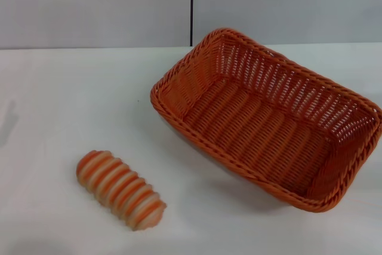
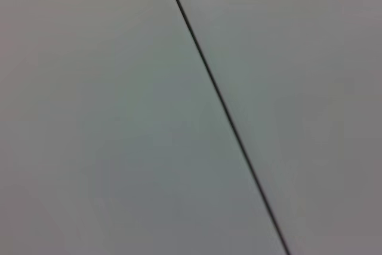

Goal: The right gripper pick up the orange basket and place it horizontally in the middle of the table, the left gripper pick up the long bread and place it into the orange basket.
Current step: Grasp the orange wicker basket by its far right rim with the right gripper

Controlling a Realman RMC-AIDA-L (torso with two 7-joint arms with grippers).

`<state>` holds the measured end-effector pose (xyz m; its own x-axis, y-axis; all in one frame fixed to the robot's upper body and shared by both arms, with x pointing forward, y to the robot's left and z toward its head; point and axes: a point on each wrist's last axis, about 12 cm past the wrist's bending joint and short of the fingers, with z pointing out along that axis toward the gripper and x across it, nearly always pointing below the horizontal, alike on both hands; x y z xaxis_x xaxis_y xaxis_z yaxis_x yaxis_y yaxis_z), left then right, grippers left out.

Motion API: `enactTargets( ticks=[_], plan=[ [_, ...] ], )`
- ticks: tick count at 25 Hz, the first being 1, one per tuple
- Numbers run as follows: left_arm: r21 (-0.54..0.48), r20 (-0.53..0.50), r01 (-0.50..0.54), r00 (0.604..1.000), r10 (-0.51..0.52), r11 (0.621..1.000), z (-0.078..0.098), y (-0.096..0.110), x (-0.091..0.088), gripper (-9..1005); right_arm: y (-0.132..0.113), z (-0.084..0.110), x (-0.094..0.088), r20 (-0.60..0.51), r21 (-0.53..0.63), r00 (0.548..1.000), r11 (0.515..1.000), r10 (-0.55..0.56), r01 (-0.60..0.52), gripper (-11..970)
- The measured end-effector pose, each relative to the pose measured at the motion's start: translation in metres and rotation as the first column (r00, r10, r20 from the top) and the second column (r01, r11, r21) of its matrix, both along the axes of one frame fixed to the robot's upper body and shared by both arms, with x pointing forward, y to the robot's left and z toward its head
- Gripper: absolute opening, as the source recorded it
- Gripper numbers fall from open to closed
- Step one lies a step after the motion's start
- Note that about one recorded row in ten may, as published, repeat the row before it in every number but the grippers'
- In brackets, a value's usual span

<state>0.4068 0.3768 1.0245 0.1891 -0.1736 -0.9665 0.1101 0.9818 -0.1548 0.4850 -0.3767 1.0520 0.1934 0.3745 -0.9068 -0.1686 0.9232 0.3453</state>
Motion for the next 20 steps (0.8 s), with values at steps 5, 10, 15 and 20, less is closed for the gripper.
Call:
enactTargets(
  ticks=[5,10,15,20],
  plan=[
    [-0.04,-0.009,0.003,1.0,-0.004,0.999,-0.004,-0.007,0.0,827,-0.017,0.015,0.011,0.018,-0.067,0.999,0.997,-0.04,0.041,691],
    [-0.056,0.009,0.014,1.0,-0.013,0.998,-0.003,-0.01,0.0,825,-0.024,0.023,0.008,0.042,-0.059,0.999,0.998,-0.032,0.034,688],
    [-0.047,0.035,0.03,0.999,-0.028,0.998,0.001,-0.012,0.005,824,-0.036,0.027,-0.006,0.047,0.014,0.999,1.0,-0.027,0.026,684],
    [-0.035,0.03,0.02,0.999,-0.019,0.999,0.002,-0.009,0.007,822,-0.069,0.048,-0.023,-0.024,0.016,1.0,1.0,-0.014,0.014,681]
  ],
)
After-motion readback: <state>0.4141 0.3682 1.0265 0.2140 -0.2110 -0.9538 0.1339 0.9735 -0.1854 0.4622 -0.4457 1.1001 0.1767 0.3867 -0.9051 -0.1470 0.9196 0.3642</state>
